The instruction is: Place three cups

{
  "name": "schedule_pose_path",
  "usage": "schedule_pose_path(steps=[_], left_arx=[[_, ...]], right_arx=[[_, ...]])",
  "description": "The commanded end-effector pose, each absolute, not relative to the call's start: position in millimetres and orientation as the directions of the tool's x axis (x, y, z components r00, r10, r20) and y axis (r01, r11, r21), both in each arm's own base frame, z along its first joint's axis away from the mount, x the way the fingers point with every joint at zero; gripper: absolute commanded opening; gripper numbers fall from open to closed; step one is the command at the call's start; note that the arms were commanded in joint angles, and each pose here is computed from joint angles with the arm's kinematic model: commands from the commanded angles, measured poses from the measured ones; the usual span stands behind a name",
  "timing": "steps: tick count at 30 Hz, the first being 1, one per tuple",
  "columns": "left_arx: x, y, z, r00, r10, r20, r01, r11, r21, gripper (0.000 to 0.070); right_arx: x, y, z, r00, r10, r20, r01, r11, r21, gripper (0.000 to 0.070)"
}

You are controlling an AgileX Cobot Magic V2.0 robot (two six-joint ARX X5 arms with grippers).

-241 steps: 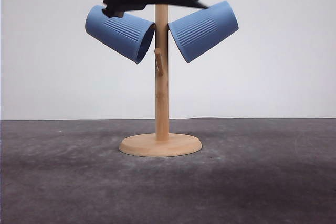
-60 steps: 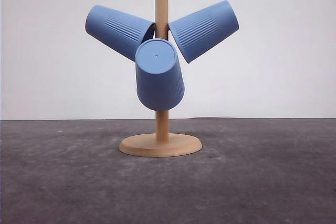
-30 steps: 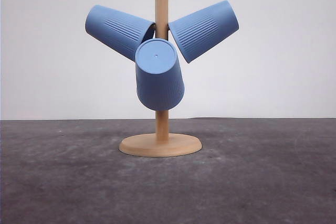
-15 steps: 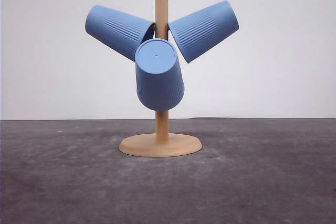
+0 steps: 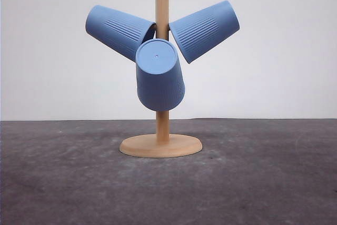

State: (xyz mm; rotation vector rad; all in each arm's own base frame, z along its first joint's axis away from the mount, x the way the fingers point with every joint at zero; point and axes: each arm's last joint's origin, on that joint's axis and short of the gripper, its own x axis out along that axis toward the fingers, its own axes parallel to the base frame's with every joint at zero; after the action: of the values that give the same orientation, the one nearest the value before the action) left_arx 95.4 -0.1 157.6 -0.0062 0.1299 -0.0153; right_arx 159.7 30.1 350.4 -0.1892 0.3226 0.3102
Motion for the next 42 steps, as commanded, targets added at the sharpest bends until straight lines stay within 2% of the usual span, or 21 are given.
schedule_pose_path(steps=[1, 15, 19, 21, 24, 27, 34, 38, 42], left_arx=[[96.3, 0.1, 153.9, 0.991, -0.012, -0.132, 0.010, 1.000, -0.014, 0.0000], [96.3, 0.1, 153.9, 0.991, -0.012, -0.131, 0.010, 1.000, -0.014, 0.0000], [96.3, 0.1, 153.9, 0.991, -0.012, -0.131, 0.010, 1.000, -0.014, 0.0000], [96.3, 0.1, 153.9, 0.991, -0.012, -0.131, 0.010, 1.000, -0.014, 0.0000], [96.3, 0.1, 153.9, 0.991, -0.012, -0.131, 0.010, 1.000, -0.014, 0.0000], [96.3, 0.1, 153.9, 0.991, -0.012, -0.131, 0.010, 1.000, -0.014, 0.0000], [96.3, 0.1, 153.9, 0.991, -0.012, -0.131, 0.010, 1.000, -0.014, 0.0000], [96.3, 0.1, 153.9, 0.991, -0.012, -0.131, 0.010, 1.000, -0.014, 0.0000], [96.3, 0.1, 153.9, 0.991, -0.012, -0.131, 0.010, 1.000, -0.014, 0.0000]], right_arx=[[161.1, 30.7, 352.8, 0.905, 0.270, -0.329, -0.329, 0.934, -0.140, 0.0003], [161.1, 30.7, 352.7, 0.905, 0.269, -0.329, -0.330, 0.933, -0.143, 0.0003], [159.2, 28.8, 352.9, 0.917, 0.228, -0.327, -0.303, 0.932, -0.200, 0.0003], [155.6, 26.3, 349.2, 0.928, 0.197, -0.317, -0.267, 0.944, -0.195, 0.0003], [148.9, 19.8, 326.6, 0.943, 0.123, -0.308, -0.177, 0.972, -0.155, 0.0003], [140.9, 12.3, 287.9, 0.962, 0.045, -0.271, -0.081, 0.989, -0.122, 0.0003], [113.5, 4.3, 203.4, 0.981, -0.007, -0.192, -0.006, 0.998, -0.070, 0.0003], [104.7, 1.5, 174.8, 0.983, -0.055, -0.174, 0.046, 0.998, -0.053, 0.0003], [101.9, 0.3, 158.3, 0.983, -0.074, -0.167, 0.070, 0.997, -0.029, 0.0003]])
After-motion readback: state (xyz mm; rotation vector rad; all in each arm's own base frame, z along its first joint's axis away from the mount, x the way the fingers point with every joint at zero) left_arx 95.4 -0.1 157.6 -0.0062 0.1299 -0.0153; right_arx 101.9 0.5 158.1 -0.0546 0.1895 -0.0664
